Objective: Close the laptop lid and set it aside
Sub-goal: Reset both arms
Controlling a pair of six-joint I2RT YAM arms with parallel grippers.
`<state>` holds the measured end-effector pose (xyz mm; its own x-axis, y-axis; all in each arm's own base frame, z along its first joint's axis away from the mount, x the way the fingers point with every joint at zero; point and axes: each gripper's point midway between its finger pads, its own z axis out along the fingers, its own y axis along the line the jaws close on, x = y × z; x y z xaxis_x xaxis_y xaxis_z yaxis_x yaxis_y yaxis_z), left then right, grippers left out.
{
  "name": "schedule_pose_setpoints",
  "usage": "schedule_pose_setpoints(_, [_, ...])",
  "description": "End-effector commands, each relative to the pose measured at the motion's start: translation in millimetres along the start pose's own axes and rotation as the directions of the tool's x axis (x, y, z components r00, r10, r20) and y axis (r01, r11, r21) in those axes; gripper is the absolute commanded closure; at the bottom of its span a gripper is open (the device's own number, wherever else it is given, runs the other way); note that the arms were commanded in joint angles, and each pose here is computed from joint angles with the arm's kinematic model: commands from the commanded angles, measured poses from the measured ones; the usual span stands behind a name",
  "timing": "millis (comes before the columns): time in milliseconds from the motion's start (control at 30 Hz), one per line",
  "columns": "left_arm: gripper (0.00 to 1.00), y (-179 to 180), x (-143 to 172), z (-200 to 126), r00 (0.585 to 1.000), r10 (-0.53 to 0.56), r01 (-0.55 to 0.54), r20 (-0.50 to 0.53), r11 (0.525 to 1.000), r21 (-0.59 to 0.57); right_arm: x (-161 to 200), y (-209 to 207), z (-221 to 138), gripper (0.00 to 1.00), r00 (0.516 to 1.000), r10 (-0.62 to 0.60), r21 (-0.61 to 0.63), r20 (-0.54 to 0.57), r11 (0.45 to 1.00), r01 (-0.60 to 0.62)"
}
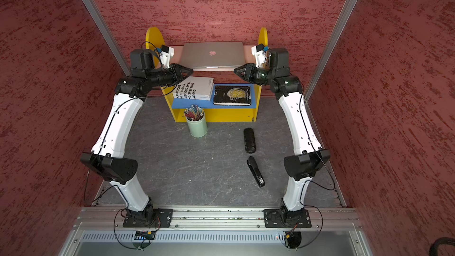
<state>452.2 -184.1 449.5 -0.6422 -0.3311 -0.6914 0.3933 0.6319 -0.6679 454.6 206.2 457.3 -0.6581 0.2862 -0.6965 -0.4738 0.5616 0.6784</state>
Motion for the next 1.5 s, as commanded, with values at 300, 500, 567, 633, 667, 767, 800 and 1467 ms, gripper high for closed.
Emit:
schedule_pose_setpoints(300, [0.48,-8.3,17.2,-50.6,0.992,0.056,-0.058,0.110,0.998,0.016,13.3,15.7,-59.4,0.44,0.984,-0.099,0.083,0.150,0.993,0.087])
schedule_pose_setpoints(500, [0.34,-5.8,30.2,-76.7,0.982,0.089,-0.088,0.169,0.996,-0.013,36.1,11.2,-83.1,0.30,0.974,-0.139,0.138,0.177,0.984,0.115])
schedule_pose_setpoints(567, [0.29,-3.5,33.8,-85.1,0.976,0.099,-0.096,0.193,0.995,-0.027,43.4,8.1,-90.0,0.25,0.971,-0.153,0.159,0.186,0.979,0.124])
schedule_pose_setpoints(633, [0.26,-2.1,38.5,-92.9,0.971,0.108,-0.103,0.214,0.994,-0.034,50.9,4.2,-95.7,0.20,0.967,-0.167,0.180,0.193,0.975,0.132])
schedule_pose_setpoints(667, [0.26,-1.7,40.5,-96.2,0.968,0.112,-0.106,0.224,0.994,-0.038,53.9,2.6,-99.6,0.18,0.963,-0.179,0.194,0.200,0.971,0.140])
schedule_pose_setpoints(767, [0.20,2.7,46.1,-107.1,0.957,0.130,-0.116,0.258,0.991,-0.068,66.0,-4.1,-110.7,0.05,0.955,-0.208,0.235,0.213,0.959,0.156])
schedule_pose_setpoints(800, [0.17,4.0,48.6,-111.2,0.953,0.138,-0.120,0.268,0.989,-0.082,68.6,-7.8,-113.6,0.02,0.951,-0.219,0.254,0.219,0.954,0.161])
schedule_pose_setpoints(1467, [0.00,131.6,112.1,-148.8,0.869,0.298,-0.052,0.395,0.849,-0.527,142.7,-158.5,-168.8,0.02,0.741,-0.517,0.709,0.430,0.701,0.078])
